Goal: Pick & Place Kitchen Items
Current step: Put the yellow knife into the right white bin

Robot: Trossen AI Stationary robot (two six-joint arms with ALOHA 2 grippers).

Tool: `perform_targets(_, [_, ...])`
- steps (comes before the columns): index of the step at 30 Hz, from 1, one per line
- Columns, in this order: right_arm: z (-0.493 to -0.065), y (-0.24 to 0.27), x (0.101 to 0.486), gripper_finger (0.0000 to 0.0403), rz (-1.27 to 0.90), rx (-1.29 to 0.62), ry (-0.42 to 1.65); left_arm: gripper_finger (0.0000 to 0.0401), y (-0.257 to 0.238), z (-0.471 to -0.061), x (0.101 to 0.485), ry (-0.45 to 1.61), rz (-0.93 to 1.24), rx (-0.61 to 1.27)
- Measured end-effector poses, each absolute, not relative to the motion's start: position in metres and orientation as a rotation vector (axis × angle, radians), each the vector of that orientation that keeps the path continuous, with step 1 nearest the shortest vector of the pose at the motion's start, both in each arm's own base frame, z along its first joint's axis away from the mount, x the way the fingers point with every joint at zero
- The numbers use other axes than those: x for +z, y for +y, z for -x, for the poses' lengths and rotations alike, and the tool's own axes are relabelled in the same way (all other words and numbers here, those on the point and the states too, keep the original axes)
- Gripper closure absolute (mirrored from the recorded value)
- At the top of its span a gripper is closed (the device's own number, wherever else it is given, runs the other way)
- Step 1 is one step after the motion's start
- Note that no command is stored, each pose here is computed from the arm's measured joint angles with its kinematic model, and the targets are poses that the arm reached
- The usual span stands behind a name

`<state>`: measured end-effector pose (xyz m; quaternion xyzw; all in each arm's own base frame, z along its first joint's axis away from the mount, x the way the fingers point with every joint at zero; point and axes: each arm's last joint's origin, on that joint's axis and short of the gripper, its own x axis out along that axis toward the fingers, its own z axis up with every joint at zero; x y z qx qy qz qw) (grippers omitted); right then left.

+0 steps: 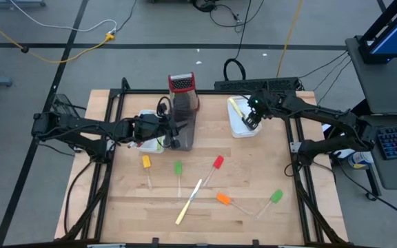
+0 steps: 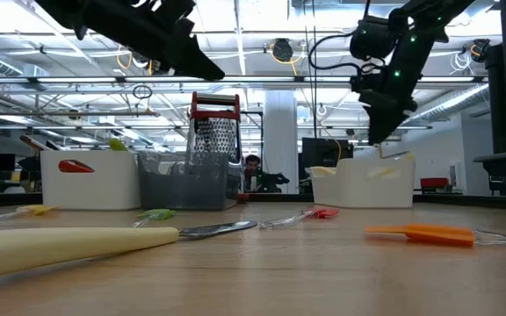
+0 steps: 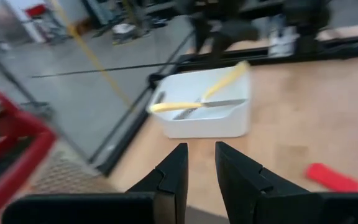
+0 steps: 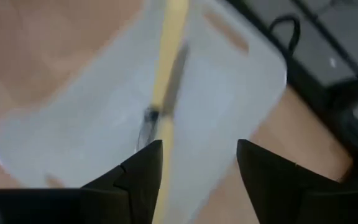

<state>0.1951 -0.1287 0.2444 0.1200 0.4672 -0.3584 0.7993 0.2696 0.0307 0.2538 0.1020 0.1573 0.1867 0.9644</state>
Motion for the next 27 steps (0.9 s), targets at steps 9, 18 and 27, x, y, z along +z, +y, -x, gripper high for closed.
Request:
perform_targets(9, [-0.226, -0.122, 0.237, 0.0210, -0.085, -0.464, 0.635, 0.0316, 0.026, -0.269, 0.249, 0.334, 0.003, 0.279])
perform_targets(18, [-0.244, -0.081, 0.228, 0.0208, 0.081, -0.127, 0.247, 0.0316, 0.013, -0.267, 0.241, 0.395, 0.202, 0.273])
perform_targets(27, [-0.235, -0.049, 0.205, 0.0213, 0.185, -0.030, 0.100, 0.0316, -0.042, -0.265, 0.245, 0.340, 0.217, 0.220])
